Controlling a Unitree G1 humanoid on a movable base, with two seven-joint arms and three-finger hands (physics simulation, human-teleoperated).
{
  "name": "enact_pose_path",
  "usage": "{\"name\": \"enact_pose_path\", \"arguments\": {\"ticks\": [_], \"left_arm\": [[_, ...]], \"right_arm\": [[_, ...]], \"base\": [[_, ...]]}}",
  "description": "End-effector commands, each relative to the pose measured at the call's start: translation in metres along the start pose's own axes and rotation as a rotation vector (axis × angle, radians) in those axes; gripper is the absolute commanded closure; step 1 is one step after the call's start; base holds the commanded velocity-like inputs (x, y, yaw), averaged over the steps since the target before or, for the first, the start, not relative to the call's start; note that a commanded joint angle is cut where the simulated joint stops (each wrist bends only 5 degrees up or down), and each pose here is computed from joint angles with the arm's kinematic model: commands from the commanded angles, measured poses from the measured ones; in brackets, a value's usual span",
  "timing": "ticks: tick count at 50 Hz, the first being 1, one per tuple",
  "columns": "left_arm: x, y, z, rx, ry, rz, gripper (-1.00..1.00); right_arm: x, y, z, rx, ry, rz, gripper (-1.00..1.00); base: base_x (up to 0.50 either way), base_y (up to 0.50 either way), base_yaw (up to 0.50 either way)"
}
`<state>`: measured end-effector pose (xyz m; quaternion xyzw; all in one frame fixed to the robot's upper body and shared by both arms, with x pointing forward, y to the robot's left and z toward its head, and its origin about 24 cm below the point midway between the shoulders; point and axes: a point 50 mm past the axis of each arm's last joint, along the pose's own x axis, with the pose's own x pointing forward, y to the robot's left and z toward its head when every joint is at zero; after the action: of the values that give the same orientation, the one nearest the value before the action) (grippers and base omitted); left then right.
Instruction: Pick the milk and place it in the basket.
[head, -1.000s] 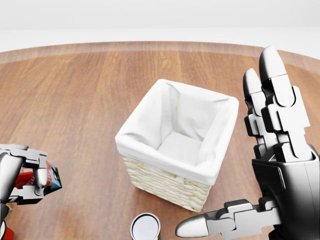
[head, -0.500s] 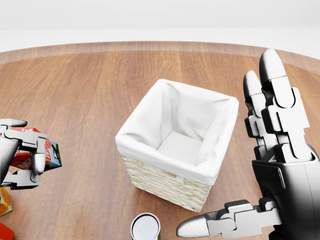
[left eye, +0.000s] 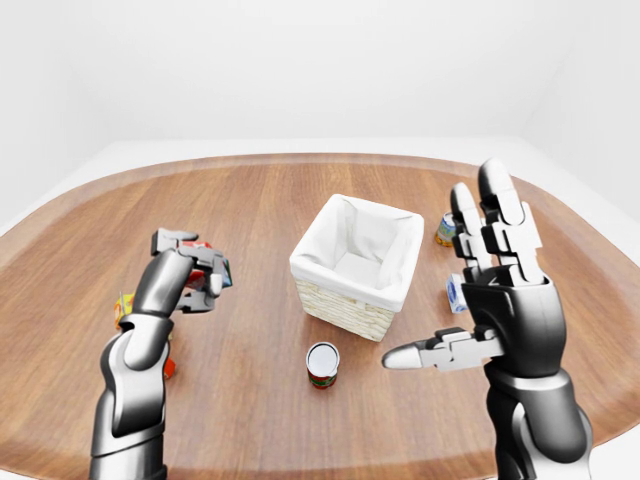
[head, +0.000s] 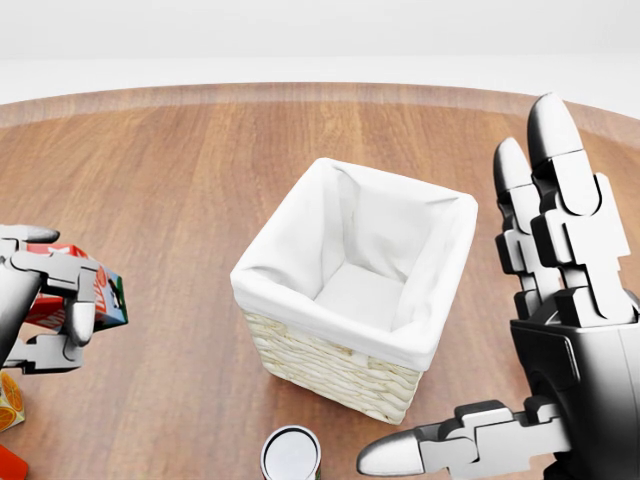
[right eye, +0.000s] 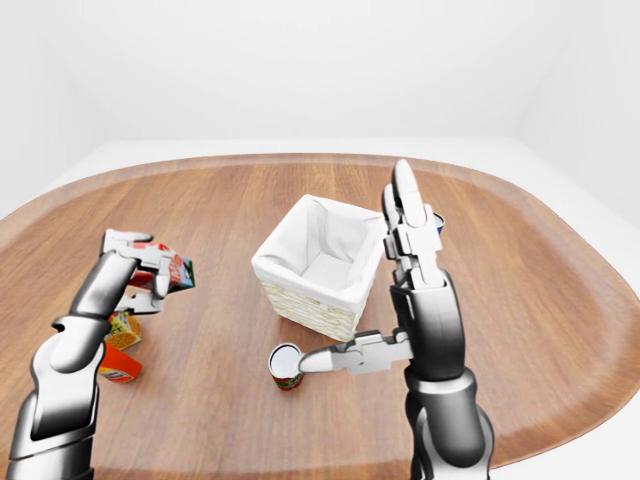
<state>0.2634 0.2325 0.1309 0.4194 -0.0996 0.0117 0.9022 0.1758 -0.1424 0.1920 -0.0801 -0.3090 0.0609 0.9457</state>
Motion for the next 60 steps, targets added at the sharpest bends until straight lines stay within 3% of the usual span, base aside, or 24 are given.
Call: {"name": "enact_pose_path", "arguments": {"ticks": [1,26,39,60], "left_arm": [[0.002,0.014,0.012,-0.006,-0.04,0.068,1.0],[0.0,0.043,0.043,0.021,-0.098,0.109,1.0],[0.002,0.059,0.067,0.074,-0.194,0.127,1.0],[0.002,0.061,0.093,0.119,-0.292,0.11,1.0]], "right_arm": [[0.001,-0.001,0.002,-0.004,-0.014,-0.001,-1.0],[0.0,-0.002,0.003,-0.001,-0.011,-0.003,-1.0],[-0.001,0.0,0.002,0.0,-0.004,0.002,-1.0],[-0.001,-0.001,-0.001,0.0,0.01,0.002,-1.0]], "base": [[0.0,0.0,0.0],[0.0,0.0,0.0],[0.0,0.0,0.0],[0.0,0.0,0.0]]}}
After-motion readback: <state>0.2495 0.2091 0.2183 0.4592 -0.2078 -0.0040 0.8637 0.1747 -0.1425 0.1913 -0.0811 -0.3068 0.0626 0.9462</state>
